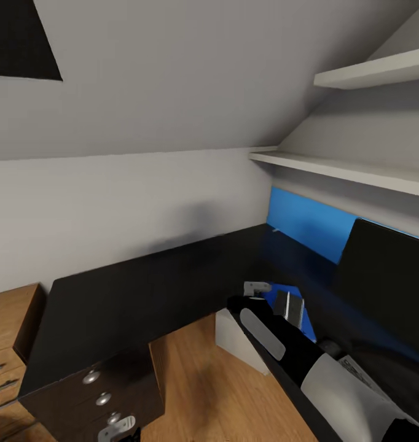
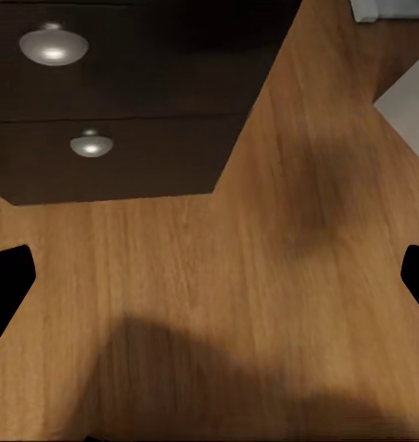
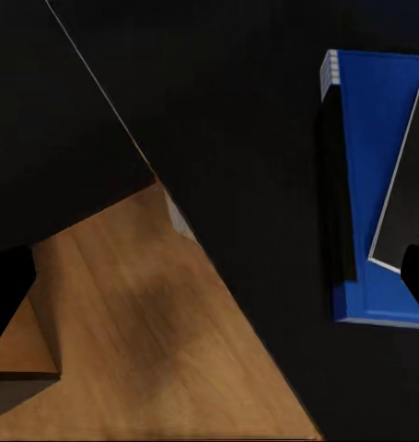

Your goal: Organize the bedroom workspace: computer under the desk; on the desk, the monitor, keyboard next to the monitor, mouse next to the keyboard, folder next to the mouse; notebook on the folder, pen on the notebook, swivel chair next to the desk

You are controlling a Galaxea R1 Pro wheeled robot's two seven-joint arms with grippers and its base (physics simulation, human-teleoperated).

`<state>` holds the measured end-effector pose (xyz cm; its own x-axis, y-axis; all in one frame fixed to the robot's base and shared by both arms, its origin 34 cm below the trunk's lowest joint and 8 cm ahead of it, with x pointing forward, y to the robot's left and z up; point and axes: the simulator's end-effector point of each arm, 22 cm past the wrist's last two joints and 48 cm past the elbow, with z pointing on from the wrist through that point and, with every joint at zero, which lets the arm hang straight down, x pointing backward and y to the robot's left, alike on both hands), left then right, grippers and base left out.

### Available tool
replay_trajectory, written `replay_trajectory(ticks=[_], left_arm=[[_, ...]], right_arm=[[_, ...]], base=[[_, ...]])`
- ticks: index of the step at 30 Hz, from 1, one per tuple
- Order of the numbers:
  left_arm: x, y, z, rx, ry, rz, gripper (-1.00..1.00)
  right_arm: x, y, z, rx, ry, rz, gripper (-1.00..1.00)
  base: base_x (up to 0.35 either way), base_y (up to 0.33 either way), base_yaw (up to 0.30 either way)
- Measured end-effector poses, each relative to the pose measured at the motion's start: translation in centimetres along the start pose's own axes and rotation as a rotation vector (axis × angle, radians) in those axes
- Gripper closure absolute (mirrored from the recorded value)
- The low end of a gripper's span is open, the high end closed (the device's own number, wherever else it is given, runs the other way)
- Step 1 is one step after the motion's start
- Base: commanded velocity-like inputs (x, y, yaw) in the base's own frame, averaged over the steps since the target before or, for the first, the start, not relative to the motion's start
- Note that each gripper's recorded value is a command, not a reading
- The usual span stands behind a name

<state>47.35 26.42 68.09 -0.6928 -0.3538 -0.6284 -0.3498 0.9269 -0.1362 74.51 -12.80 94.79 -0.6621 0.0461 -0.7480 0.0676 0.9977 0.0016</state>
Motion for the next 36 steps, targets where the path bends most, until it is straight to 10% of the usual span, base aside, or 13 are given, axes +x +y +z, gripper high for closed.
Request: replay_trajectory(ticks=[19, 36], left_arm=[[-0.5, 0.8, -0.1, -0.017, -0.009, -0.015, -1.0], [-2.1, 5.6, 0.2, -0.119, -0.035, -0.127, -1.0]], right_arm=[[-0.4, 0.9, -1.0, -0.01, -0.022, -0.036, -1.0], [1.5, 4.8, -1.4, -0.042, -0.03, -0.086, -1.0]], base=[[-0.336, -0.003, 0.202], [-0.093, -0.087, 0.276]])
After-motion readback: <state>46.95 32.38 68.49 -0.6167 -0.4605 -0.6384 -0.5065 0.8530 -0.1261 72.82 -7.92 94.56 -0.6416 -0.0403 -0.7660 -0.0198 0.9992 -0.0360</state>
